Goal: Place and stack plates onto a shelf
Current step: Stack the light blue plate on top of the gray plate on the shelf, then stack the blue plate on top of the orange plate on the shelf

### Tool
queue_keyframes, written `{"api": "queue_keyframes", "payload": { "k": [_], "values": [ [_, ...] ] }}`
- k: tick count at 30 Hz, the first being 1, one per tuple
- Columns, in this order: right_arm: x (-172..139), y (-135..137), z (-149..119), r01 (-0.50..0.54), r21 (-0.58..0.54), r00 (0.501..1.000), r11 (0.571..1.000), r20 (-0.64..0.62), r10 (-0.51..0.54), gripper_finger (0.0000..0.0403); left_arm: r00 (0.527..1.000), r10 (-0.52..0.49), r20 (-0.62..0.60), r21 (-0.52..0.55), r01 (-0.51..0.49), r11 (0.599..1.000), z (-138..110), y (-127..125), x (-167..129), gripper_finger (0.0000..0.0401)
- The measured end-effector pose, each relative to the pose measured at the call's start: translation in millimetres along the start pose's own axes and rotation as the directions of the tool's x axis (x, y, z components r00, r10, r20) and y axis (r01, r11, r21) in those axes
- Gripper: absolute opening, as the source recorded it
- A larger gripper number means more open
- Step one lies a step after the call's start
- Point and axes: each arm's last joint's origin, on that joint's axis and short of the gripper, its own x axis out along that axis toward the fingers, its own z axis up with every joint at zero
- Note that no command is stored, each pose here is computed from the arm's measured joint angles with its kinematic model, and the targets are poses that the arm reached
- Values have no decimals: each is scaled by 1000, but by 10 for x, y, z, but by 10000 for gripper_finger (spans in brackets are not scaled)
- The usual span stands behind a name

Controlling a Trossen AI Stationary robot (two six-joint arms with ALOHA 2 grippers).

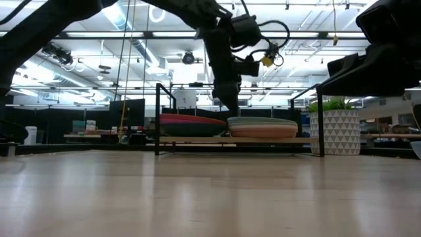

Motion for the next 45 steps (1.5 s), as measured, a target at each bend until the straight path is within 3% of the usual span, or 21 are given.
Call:
{"api": "queue_keyframes", "payload": {
  "k": [9, 14, 18, 21, 24, 28, 33, 40, 45],
  "values": [
    [-4, 10, -3, -5, -3, 1000, 1000, -2, 5, 59, 1000, -21, -13, -3, 21, 1000, -48, -12, 111, 105],
    [-4, 10, -4, -5, -4, 1000, 1000, -3, 5, 59, 1000, 15, 14, 1, -15, 1000, 32, -19, -61, 105],
    [-5, 10, -18, -6, -11, 1000, 1000, -17, 6, 59, 968, -185, 169, -27, 192, 981, 157, -171, -354, 105],
    [-5, 11, -38, -7, -20, 999, 1000, -35, 6, 59, 892, -398, 215, -29, 413, 910, 223, -423, -445, 105],
    [-11, 9, -73, 1, -26, 997, 1000, -71, -3, 59, 841, -504, 197, 6, 513, 858, 281, -697, -522, 105],
    [-26, -6, -56, 59, -28, 996, 998, -65, -61, 59, 824, -550, 137, 81, 544, 835, 321, -1079, -593, 105],
    [-32, -17, -38, 70, -8, 996, 998, -56, -70, 59, 829, -540, 145, 212, 507, 836, 407, -1433, -715, 105],
    [-22, -11, -20, 72, 72, 996, 995, -56, -68, 59, 837, -529, 140, 204, 498, 843, 455, -1757, -871, 105],
    [76, 57, 39, -27, 152, 977, 988, -204, 58, 49, 861, -502, 80, 258, 469, 845, 406, -2019, -974, 101]
  ]
}}
